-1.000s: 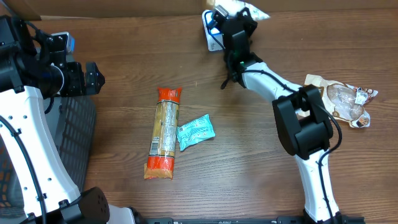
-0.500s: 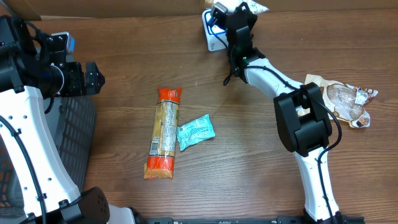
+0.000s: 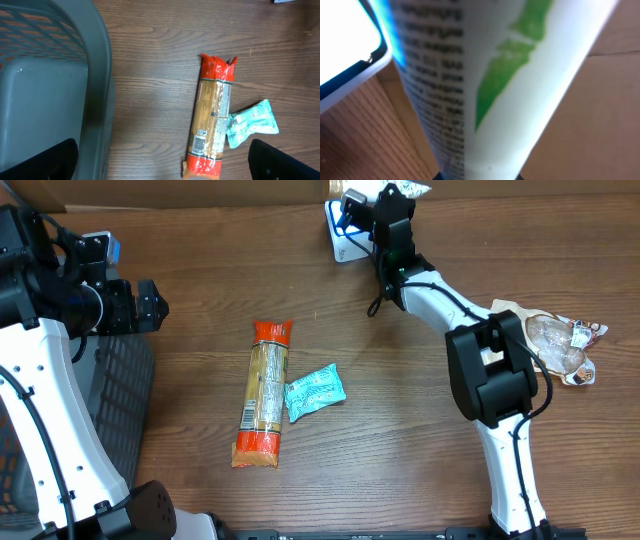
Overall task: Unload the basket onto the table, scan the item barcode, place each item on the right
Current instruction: 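Hold the tube in front of the white scanner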
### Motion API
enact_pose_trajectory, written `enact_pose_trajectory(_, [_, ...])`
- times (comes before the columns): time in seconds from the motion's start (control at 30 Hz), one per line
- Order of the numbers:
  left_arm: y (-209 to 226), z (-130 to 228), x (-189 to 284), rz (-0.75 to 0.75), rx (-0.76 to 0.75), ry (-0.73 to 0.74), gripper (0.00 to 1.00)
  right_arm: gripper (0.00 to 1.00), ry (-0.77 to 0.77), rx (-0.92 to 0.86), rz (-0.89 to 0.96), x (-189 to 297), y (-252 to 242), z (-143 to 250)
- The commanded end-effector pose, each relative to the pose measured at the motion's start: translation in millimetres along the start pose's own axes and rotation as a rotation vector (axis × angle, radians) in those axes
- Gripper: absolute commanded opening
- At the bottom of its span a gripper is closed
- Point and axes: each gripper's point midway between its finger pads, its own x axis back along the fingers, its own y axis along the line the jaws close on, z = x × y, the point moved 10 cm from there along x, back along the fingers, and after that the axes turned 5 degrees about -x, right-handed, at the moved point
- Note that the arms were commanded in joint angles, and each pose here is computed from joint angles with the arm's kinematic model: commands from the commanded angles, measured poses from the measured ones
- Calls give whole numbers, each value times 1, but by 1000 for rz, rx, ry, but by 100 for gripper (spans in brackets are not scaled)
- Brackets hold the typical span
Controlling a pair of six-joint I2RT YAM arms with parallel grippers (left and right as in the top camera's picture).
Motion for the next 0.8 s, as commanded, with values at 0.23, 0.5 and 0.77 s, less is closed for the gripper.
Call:
enact_pose_trajectory(0.23, [-1,-1,-2,17,-22,0,100,4,9,0,3,-14,16,5])
enact_pose_trajectory(0.5, [-1,-1,-2,18,-22,1,100,4,-10,-31,47,-13,11,2])
enact_pose_trajectory(0.77, [-1,-1,-2,18,-22,1,99,3,20,-234,73,-3,1,-9])
